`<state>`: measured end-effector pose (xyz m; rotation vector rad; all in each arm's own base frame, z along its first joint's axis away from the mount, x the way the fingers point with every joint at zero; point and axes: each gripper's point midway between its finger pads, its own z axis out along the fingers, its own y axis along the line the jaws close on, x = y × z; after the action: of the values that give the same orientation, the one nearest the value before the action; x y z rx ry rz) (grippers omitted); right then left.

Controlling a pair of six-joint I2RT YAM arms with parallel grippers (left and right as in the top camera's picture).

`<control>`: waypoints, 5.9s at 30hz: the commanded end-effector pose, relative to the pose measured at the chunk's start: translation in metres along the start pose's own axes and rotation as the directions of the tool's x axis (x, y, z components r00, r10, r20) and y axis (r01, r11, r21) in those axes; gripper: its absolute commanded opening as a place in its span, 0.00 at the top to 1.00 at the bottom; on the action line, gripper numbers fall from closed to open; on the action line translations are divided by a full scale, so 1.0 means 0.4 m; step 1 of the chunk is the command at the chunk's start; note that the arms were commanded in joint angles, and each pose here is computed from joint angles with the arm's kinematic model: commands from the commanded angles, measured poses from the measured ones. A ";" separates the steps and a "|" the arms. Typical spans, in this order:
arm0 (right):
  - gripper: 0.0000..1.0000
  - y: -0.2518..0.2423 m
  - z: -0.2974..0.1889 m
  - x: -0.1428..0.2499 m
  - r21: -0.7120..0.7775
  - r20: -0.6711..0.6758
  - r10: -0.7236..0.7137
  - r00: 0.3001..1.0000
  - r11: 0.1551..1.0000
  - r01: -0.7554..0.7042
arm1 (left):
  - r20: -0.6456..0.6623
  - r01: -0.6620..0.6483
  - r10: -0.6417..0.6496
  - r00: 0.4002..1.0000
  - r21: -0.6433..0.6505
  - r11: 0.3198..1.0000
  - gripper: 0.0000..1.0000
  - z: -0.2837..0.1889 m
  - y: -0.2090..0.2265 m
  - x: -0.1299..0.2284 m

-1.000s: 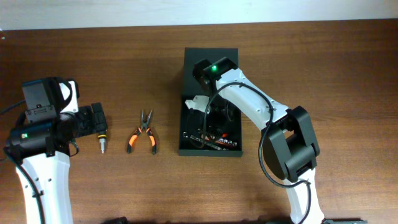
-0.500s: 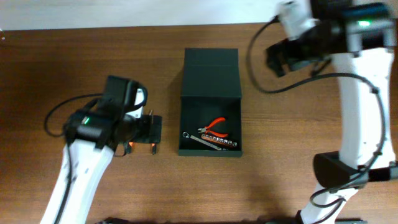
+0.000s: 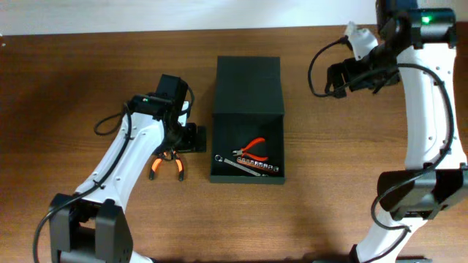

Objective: Pack container
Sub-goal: 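Grasp the orange needle-nose pliers with the left gripper, then place the pliers into the box with the left gripper, then grasp the yellow-black screwdriver with the left gripper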

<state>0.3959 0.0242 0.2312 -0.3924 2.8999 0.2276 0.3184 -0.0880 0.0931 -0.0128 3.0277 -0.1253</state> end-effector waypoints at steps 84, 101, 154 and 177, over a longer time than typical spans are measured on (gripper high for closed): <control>0.01 -0.367 -0.238 0.215 0.105 0.270 0.630 0.729 0.733 -0.672 | 0.113 -0.916 0.909 0.401 0.033 0.400 0.98 0.008 -0.459 0.012; 0.01 -0.366 -0.238 0.216 0.108 0.266 0.619 0.739 0.742 -0.661 | -0.157 -0.865 0.865 0.476 0.090 0.493 0.98 0.186 -0.352 0.047; 0.01 -0.367 -0.238 0.217 0.112 0.265 0.613 0.744 0.747 -0.655 | 0.061 0.143 -0.137 0.989 -0.121 0.982 0.01 -0.007 0.452 0.018; 0.01 -0.367 -0.237 0.228 0.134 0.249 0.601 0.759 0.755 -0.642 | -0.081 0.141 -0.152 0.985 -0.125 0.982 0.01 0.200 0.487 0.014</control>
<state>0.3345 -0.1553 0.2828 0.6458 2.7061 0.0599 0.3229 0.0969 0.0006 -0.2648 3.1075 0.0365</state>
